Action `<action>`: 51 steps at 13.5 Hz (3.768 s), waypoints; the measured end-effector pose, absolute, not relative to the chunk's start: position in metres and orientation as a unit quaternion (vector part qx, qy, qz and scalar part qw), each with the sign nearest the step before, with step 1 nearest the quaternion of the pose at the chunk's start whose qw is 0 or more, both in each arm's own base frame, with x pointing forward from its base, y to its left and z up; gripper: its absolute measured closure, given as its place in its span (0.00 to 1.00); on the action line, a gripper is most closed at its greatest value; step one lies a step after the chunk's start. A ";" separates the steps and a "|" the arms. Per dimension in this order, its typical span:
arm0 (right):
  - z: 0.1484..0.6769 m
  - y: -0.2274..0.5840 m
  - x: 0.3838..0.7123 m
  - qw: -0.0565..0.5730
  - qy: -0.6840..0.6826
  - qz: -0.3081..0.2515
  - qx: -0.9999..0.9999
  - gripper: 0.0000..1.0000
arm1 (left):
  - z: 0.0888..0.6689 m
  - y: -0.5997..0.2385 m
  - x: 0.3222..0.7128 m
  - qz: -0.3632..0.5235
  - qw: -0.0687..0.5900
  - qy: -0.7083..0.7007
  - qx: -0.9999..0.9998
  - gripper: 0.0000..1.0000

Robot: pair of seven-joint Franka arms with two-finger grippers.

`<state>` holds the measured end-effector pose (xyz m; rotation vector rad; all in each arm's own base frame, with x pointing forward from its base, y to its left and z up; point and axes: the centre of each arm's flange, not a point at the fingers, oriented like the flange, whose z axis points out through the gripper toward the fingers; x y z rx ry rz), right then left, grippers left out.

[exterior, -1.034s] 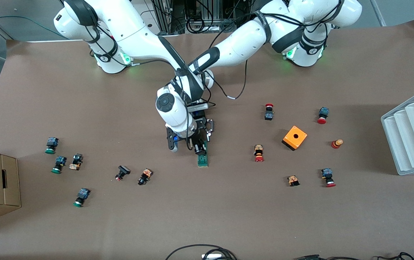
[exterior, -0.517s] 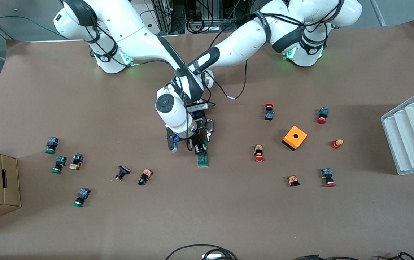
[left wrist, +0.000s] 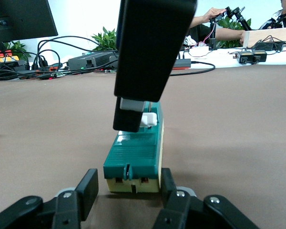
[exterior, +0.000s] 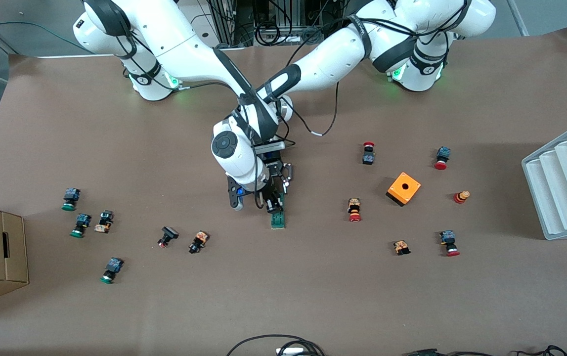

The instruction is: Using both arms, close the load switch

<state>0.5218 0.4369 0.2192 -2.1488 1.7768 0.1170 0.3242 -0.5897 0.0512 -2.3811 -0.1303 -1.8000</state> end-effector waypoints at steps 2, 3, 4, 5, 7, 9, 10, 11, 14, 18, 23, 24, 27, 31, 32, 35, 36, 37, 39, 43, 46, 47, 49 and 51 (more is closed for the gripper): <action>0.225 0.437 0.526 0.181 0.628 0.041 -0.756 0.51 | 0.051 -0.590 0.324 -0.601 0.077 -0.043 -0.795 0.38; 0.230 0.436 0.531 0.186 0.629 0.039 -0.754 0.52 | 0.051 -0.590 0.324 -0.601 0.077 -0.043 -0.795 0.38; 0.234 0.434 0.537 0.191 0.631 0.038 -0.751 0.53 | 0.051 -0.590 0.324 -0.601 0.077 -0.043 -0.795 0.38; 0.236 0.431 0.543 0.194 0.634 0.036 -0.748 0.53 | 0.051 -0.590 0.324 -0.601 0.077 -0.043 -0.795 0.38; 0.236 0.428 0.547 0.195 0.636 0.035 -0.746 0.56 | 0.051 -0.590 0.324 -0.601 0.077 -0.043 -0.795 0.38; 0.236 0.428 0.547 0.195 0.636 0.035 -0.746 0.57 | 0.051 -0.590 0.324 -0.601 0.077 -0.043 -0.795 0.38; 0.236 0.429 0.547 0.196 0.635 0.035 -0.746 0.60 | 0.051 -0.590 0.324 -0.600 0.077 -0.043 -0.795 0.38; 0.236 0.429 0.547 0.196 0.635 0.035 -0.746 0.61 | 0.051 -0.590 0.324 -0.600 0.077 -0.043 -0.795 0.38; 0.237 0.429 0.547 0.196 0.636 0.035 -0.746 0.74 | 0.052 -0.590 0.324 -0.600 0.080 -0.038 -0.795 0.38; 0.237 0.429 0.547 0.196 0.636 0.036 -0.746 0.83 | 0.052 -0.590 0.325 -0.600 0.085 -0.033 -0.795 0.38; 0.238 0.429 0.549 0.193 0.636 0.039 -0.746 0.83 | 0.052 -0.590 0.325 -0.599 0.086 -0.031 -0.795 0.38; 0.238 0.429 0.549 0.192 0.636 0.040 -0.746 0.83 | 0.052 -0.590 0.325 -0.599 0.086 -0.031 -0.795 0.38; 0.238 0.431 0.552 0.190 0.636 0.043 -0.747 0.83 | 0.052 -0.590 0.325 -0.599 0.086 -0.031 -0.795 0.38; 0.238 0.429 0.560 0.190 0.639 0.045 -0.743 0.81 | 0.052 -0.590 0.325 -0.599 0.086 -0.031 -0.795 0.38; 0.237 0.429 0.562 0.190 0.640 0.046 -0.743 0.81 | 0.052 -0.590 0.325 -0.599 0.086 -0.031 -0.795 0.38; 0.236 0.429 0.566 0.192 0.641 0.045 -0.742 0.80 | 0.052 -0.590 0.325 -0.599 0.086 -0.031 -0.795 0.38; 0.236 0.428 0.568 0.192 0.642 0.046 -0.741 0.80 | 0.052 -0.590 0.325 -0.599 0.086 -0.031 -0.795 0.38; 0.236 0.428 0.569 0.192 0.643 0.047 -0.740 0.80 | 0.052 -0.590 0.325 -0.599 0.086 -0.031 -0.795 0.38; 0.235 0.428 0.571 0.192 0.646 0.047 -0.738 0.80 | 0.052 -0.590 0.325 -0.599 0.086 -0.031 -0.795 0.38; 0.225 0.425 0.586 0.203 0.647 0.033 -0.734 0.80 | 0.052 -0.591 0.325 -0.599 0.086 -0.030 -0.796 0.39; 0.207 0.423 0.597 0.207 0.647 0.023 -0.734 0.80 | 0.052 -0.591 0.325 -0.599 0.086 -0.030 -0.796 0.38; 0.206 0.423 0.600 0.208 0.648 0.021 -0.733 0.80 | 0.052 -0.591 0.325 -0.599 0.086 -0.030 -0.796 0.39; 0.206 0.420 0.603 0.209 0.649 0.019 -0.731 0.80 | 0.052 -0.591 0.325 -0.599 0.086 -0.030 -0.796 0.38; 0.207 0.419 0.605 0.210 0.650 0.019 -0.730 0.77 | 0.052 -0.591 0.325 -0.599 0.086 -0.030 -0.796 0.38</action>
